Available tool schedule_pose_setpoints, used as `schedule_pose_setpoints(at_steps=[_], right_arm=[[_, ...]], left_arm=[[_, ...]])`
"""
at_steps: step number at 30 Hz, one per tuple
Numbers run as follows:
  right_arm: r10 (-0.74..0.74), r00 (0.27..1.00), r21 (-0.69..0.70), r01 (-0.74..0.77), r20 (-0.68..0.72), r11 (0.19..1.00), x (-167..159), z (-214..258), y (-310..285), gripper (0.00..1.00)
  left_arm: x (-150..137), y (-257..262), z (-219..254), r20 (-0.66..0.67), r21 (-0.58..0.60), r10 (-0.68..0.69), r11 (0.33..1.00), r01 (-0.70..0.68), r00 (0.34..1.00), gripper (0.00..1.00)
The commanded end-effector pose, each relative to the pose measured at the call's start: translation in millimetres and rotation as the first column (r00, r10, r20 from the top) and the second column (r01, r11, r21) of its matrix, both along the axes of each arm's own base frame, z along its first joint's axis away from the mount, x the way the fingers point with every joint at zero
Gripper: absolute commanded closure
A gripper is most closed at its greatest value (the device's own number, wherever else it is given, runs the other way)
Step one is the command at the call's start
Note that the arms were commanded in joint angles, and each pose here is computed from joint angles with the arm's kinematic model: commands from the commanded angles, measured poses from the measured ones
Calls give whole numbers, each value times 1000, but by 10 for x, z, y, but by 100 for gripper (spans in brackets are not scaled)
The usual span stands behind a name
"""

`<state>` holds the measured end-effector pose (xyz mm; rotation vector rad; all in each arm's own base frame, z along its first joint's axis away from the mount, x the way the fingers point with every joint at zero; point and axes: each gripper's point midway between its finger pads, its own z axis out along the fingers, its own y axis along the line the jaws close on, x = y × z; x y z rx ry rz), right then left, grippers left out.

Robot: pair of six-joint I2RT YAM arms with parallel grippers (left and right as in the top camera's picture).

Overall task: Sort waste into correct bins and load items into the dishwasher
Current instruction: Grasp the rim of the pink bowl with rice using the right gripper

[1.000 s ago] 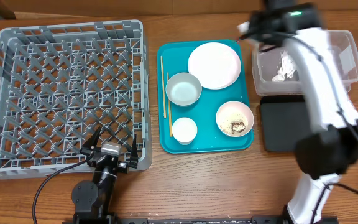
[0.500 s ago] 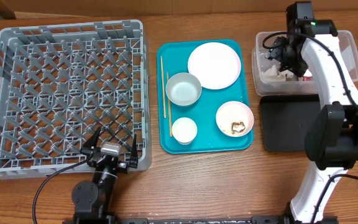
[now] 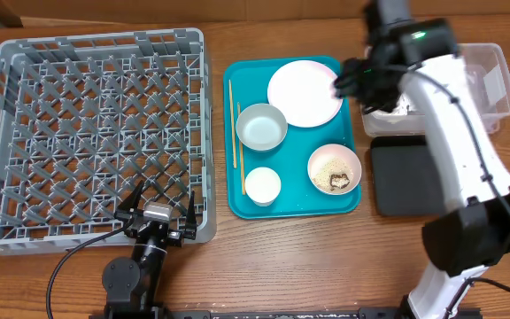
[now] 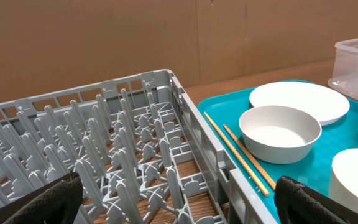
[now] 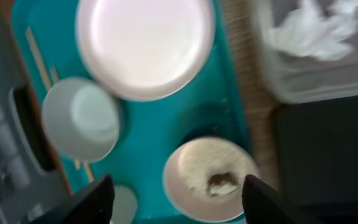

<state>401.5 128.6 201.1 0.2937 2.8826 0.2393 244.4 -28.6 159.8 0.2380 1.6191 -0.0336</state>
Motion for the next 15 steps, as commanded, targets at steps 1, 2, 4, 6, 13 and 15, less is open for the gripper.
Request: schedule_pose_setpoints(at_steps=[1,2,4,6,13,15], right_arm=[[75,994,-9,-76,-79,997,-219,-262,230,33],[96,990,-16,-98,-100,995,-285,-369,298,34],[133,982,-27,-138,-134,990,-396,-548,394,36],[176,971,-39,-184,-160,982,-503,-746,483,39],[268,942,-86,-290,-201,953,-730,-1310,541,57],[281,937,-89,-305,-209,948,-801,-1450,562,60]], left_arm=[[-4,-4,-4,6,18,-3,1000,3,1000,0],[-4,-4,-4,6,18,-3,1000,3,1000,1],[-4,-4,-4,6,18,-3,1000,3,1000,0],[-4,-4,-4,6,18,-3,1000,3,1000,0],[-4,-4,-4,6,18,-3,1000,3,1000,0],[-4,-4,-4,6,18,-3,1000,3,1000,0]])
